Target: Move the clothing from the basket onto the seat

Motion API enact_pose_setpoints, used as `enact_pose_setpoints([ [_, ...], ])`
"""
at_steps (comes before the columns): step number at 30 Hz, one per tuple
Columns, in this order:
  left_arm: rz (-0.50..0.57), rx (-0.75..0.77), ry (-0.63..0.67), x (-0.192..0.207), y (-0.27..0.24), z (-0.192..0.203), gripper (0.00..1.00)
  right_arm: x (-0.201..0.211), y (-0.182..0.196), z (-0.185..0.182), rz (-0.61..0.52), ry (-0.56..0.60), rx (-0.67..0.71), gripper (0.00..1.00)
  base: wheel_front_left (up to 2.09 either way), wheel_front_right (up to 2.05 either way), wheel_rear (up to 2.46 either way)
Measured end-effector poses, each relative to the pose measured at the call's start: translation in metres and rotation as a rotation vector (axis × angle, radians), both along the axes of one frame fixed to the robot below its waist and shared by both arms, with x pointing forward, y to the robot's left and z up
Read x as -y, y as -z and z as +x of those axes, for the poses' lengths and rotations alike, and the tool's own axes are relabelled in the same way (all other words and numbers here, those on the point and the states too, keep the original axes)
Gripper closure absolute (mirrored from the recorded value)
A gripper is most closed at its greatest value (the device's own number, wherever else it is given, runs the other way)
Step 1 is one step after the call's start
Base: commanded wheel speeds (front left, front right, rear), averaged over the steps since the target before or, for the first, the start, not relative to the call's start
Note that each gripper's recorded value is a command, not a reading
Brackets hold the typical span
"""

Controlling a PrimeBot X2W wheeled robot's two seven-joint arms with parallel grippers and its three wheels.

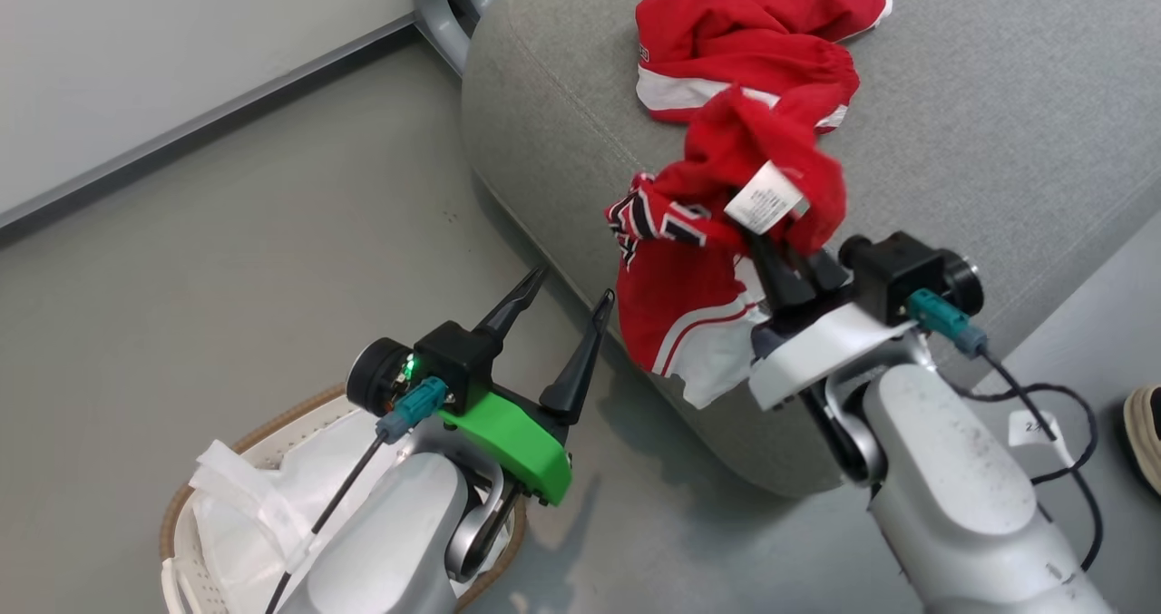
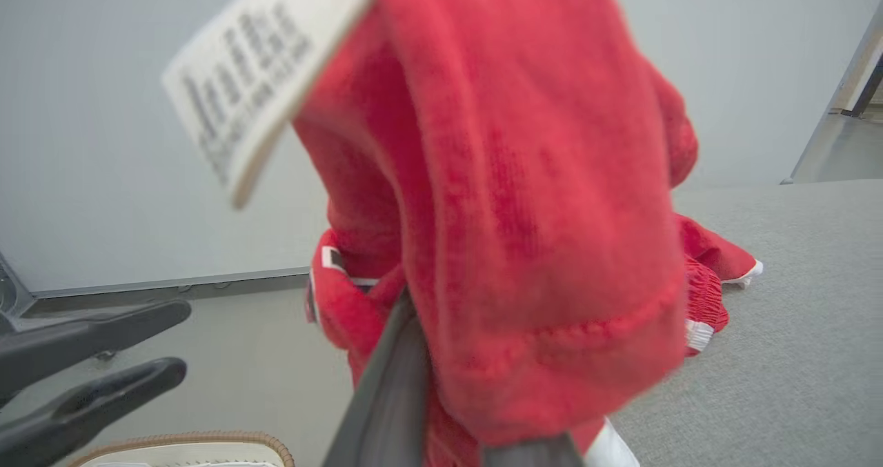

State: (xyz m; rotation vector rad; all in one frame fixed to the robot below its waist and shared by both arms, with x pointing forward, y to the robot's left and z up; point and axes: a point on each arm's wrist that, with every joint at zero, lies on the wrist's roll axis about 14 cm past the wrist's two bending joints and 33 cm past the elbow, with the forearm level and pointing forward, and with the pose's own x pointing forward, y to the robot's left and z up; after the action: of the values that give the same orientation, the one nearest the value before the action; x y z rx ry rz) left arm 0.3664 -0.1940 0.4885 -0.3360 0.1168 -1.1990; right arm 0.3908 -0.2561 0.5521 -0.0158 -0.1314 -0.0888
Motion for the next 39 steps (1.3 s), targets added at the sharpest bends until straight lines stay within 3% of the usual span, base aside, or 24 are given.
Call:
enact_pose_setpoints([
  [9,0.024,-0.037,-0.029,-0.010,0.022,0.015,0.00,0.046,-0.050,0.030,-0.189,0.040,0.060,1.00,0.00,0.00,0.00],
  [19,0.052,-0.067,-0.068,-0.024,0.052,0.041,0.00,0.118,-0.136,0.073,-0.401,0.169,0.162,1.00,0.00,0.00,0.00],
  [23,0.068,-0.088,-0.089,-0.033,0.069,0.053,0.00,0.144,-0.147,0.090,-0.453,0.230,0.153,1.00,0.00,0.00,0.00],
  [28,0.069,-0.101,-0.117,-0.040,0.083,0.071,0.00,0.178,-0.136,0.106,-0.454,0.318,0.103,1.00,0.00,0.00,0.00],
  [39,0.109,-0.182,-0.191,-0.068,0.134,0.094,0.00,0.195,-0.036,0.149,-0.373,0.356,-0.082,1.00,0.00,0.00,0.00],
])
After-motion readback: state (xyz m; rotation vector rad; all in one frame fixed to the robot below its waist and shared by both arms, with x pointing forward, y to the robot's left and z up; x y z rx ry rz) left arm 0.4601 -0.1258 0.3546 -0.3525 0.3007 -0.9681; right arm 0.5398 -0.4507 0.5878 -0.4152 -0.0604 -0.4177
